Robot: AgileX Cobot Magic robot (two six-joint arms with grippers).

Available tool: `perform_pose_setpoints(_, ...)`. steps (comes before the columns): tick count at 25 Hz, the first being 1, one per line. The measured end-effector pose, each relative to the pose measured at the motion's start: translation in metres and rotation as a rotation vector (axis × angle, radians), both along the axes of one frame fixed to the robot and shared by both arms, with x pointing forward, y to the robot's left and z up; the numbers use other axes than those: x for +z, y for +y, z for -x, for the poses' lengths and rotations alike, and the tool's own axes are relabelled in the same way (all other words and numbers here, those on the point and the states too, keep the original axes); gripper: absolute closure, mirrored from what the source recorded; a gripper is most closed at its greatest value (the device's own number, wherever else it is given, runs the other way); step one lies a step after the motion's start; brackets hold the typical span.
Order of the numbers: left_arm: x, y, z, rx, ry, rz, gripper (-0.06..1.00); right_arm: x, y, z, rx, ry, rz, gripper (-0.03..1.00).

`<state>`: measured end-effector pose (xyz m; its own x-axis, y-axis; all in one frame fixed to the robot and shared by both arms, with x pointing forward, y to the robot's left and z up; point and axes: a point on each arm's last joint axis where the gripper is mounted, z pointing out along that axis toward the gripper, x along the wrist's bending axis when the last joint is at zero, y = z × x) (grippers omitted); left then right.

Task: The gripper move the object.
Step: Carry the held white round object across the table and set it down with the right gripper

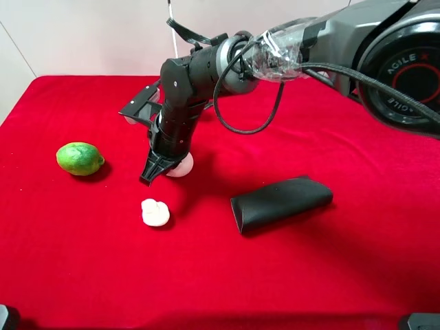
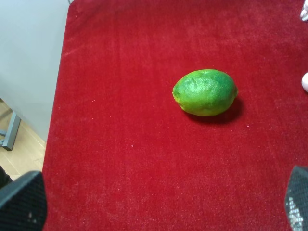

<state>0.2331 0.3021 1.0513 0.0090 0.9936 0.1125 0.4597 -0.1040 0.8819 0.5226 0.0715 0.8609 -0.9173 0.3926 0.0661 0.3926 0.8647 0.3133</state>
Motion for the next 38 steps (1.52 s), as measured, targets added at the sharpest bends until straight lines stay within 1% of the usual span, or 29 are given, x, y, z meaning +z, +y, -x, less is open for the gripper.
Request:
perform_pose_setpoints(6,0.0,0.0,0.0,0.0,0.0,0.0,-0.03,0.005,0.0,0.0,0.011,0.003,0.011,0.97)
perform_pose_setpoints(11,0.0,0.0,0.0,0.0,0.0,0.0,-0.03,0.019,-0.002,0.0,0.029,-0.017,0.015,0.97)
perform_pose_setpoints(19,0.0,0.0,0.0,0.0,0.0,0.0,-0.03,0.055,-0.008,0.004,0.056,-0.032,0.026,0.97)
perform_pose_setpoints(24,0.0,0.0,0.0,0.0,0.0,0.0,-0.03,0.078,-0.015,0.006,0.065,-0.058,0.048,0.97)
perform_pose_setpoints(27,0.0,0.0,0.0,0.0,0.0,0.0,-0.03,0.091,-0.022,0.003,0.063,-0.081,0.071,0.97)
perform_pose_setpoints(30,0.0,0.0,0.0,0.0,0.0,0.0,-0.03,0.101,-0.032,-0.002,0.043,-0.082,0.088,0.97)
perform_pose_setpoints(34,0.0,0.0,0.0,0.0,0.0,0.0,-0.03,0.112,-0.051,-0.012,0.006,-0.062,0.118,0.97)
perform_pose_setpoints(38,0.0,0.0,0.0,0.0,0.0,0.0,-0.03,0.113,-0.071,-0.025,-0.042,-0.026,0.157,0.97)
